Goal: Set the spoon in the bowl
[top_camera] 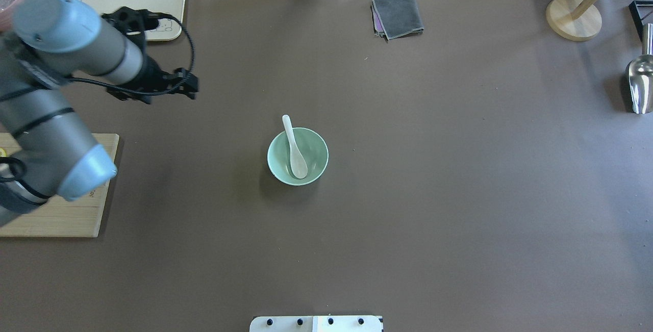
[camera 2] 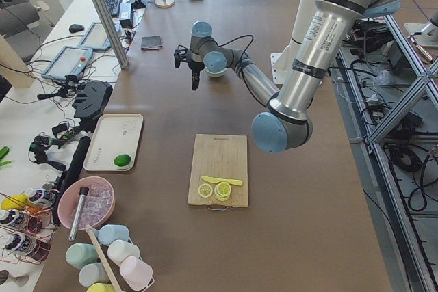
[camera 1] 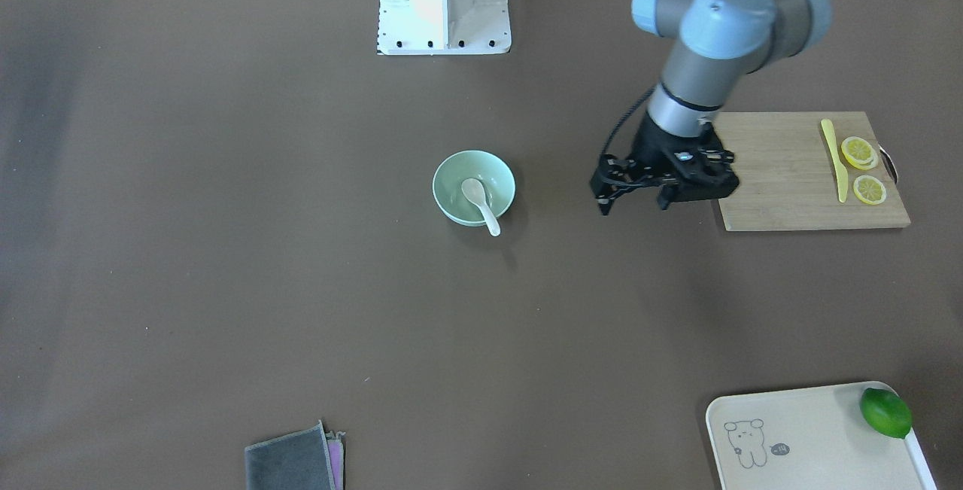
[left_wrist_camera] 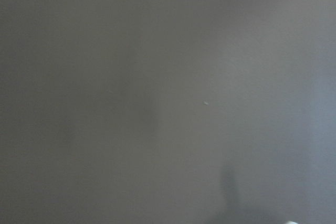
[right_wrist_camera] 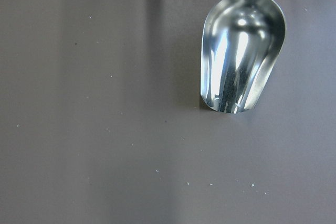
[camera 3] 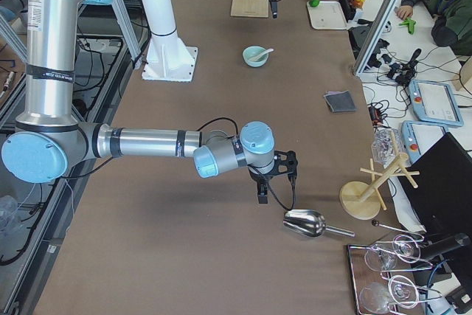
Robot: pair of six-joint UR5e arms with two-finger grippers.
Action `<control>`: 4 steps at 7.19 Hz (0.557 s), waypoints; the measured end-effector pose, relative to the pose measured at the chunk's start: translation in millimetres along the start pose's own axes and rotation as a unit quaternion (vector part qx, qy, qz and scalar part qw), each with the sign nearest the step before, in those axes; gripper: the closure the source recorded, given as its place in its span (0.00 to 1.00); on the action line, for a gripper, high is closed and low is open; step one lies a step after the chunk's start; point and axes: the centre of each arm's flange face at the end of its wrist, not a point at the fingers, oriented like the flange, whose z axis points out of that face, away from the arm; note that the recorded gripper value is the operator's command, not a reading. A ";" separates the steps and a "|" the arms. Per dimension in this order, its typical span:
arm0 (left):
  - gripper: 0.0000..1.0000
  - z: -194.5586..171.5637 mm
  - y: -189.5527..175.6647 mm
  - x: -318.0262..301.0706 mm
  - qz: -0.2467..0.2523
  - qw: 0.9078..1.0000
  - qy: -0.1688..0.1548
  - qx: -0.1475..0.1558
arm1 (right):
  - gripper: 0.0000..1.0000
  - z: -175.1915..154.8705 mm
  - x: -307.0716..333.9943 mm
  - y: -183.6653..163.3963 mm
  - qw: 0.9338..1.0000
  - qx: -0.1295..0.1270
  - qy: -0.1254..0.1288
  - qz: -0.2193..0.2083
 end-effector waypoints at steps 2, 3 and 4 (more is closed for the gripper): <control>0.02 -44.3 -8.7 -172.2 0.096 0.995 -0.027 -0.033 | 0.00 -9.4 9.5 5.8 0.999 -0.038 0.009 -0.026; 0.02 -62.0 0.5 -254.2 0.132 0.990 -0.034 -0.043 | 0.00 -23.0 11.0 9.9 0.998 -0.050 0.012 -0.029; 0.02 -75.5 12.3 -319.3 0.155 0.986 -0.042 -0.046 | 0.00 -36.5 16.0 15.1 0.998 -0.058 0.014 -0.032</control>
